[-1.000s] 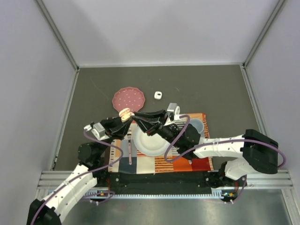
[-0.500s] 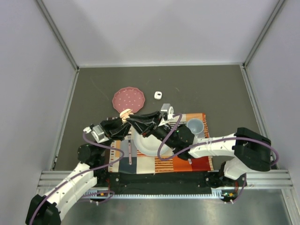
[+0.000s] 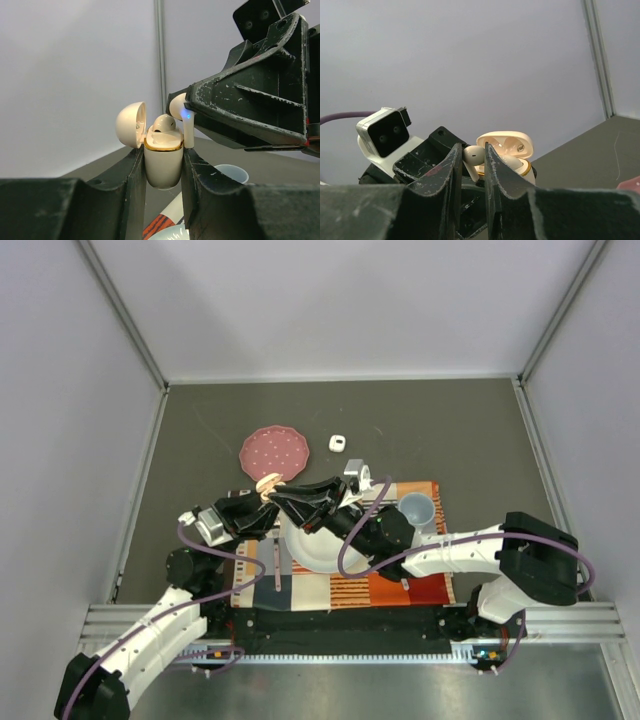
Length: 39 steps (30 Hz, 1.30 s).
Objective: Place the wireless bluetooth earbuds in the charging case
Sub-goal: Insert the left earbud into the left side groove of the charging case.
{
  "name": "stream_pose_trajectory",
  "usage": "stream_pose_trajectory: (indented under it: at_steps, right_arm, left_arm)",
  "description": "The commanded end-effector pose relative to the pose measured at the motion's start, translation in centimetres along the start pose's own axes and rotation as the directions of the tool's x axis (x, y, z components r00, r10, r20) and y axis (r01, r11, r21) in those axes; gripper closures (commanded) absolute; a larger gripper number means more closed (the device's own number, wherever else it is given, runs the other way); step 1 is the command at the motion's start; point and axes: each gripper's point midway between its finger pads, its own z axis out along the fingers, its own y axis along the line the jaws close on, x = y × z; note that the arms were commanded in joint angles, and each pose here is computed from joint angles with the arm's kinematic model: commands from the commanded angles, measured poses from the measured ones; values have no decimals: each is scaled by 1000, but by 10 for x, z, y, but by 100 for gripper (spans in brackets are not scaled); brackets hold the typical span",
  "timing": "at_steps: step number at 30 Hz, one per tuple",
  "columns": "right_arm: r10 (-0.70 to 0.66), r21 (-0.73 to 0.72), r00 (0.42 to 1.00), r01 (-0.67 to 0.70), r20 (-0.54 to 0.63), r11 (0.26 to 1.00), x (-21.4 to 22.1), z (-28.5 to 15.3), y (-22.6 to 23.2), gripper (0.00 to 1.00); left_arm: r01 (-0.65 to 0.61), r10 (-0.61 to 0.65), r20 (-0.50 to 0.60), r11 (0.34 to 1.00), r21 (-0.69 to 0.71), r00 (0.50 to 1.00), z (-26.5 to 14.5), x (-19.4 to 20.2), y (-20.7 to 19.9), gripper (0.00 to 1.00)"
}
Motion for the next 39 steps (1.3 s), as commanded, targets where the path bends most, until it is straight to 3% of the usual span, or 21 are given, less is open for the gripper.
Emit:
stream_pose_trajectory:
  at_steps: [1,18,28,39]
  right_arm:
    - [98,-142,951,-58,294,988,-90,8,41,100]
    - [127,-160,935,-77,330,984,-101,8,45,100]
    - [108,-125,942,-71,317,990,-88,15,36,100]
    - [117,-95,947,-92,300,991,-77,13,28,100]
  left_arm:
    - [-31,30,43,999,23,999,1,-10,-4,100]
    - [-31,30,38,999,28,999,0,-9,-5,100]
    - [-31,27,41,995,91,999,3,-15,-16,100]
    - [-39,35,51,997,65,998,1,-18,-12,100]
